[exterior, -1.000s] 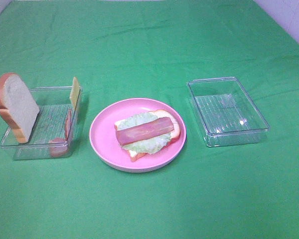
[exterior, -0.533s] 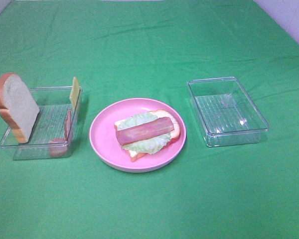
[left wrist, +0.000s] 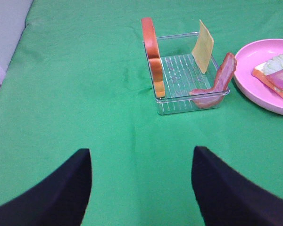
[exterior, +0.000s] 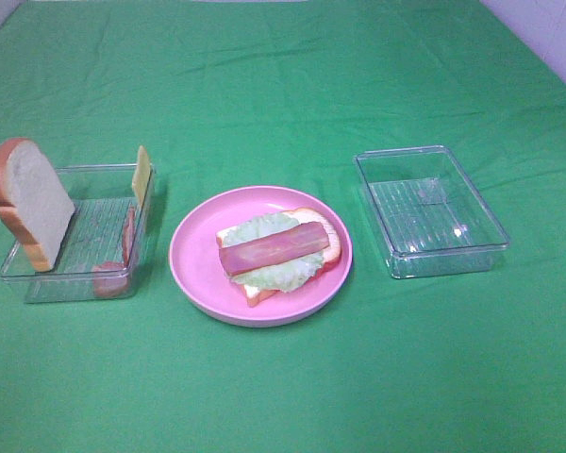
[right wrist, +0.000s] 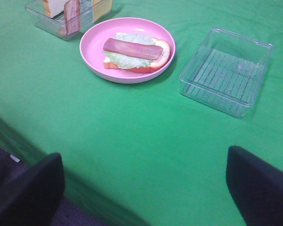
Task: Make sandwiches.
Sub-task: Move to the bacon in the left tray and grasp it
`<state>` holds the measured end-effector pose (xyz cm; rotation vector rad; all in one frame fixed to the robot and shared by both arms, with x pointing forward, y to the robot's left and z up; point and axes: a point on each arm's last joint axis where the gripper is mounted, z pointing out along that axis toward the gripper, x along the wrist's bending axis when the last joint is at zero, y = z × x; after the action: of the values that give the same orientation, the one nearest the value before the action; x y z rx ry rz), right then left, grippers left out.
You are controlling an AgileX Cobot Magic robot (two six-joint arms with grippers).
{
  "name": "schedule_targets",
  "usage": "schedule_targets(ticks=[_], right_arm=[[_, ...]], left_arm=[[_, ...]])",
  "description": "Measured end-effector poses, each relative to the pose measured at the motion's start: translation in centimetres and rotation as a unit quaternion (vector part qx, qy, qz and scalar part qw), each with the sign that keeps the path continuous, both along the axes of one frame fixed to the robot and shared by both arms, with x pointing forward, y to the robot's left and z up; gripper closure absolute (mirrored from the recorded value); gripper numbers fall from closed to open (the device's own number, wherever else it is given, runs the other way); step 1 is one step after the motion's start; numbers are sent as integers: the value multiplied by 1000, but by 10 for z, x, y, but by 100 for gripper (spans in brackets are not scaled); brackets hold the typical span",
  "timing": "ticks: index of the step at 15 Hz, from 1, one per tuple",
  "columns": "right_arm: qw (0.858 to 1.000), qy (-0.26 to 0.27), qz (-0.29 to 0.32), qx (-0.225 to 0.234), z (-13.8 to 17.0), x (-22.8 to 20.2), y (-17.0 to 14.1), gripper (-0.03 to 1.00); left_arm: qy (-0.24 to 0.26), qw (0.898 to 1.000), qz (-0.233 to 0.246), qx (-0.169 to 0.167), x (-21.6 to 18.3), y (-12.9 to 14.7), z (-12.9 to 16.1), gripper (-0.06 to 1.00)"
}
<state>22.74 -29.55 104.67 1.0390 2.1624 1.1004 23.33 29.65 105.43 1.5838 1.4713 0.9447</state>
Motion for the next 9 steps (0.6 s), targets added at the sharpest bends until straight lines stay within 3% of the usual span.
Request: schedule_targets(ticks=[2,5,9], right_arm=[[999,0,-38,0,0,0,1,10],[990,0,-141,0,0,2,3,10],[984,0,-178,0,0,2,4,10]], left_arm=[[0,1000,0,0,0,0,0,35],[0,1000,0,0,0,0,0,35],[0,1000,1,-4,0,0,0,35]])
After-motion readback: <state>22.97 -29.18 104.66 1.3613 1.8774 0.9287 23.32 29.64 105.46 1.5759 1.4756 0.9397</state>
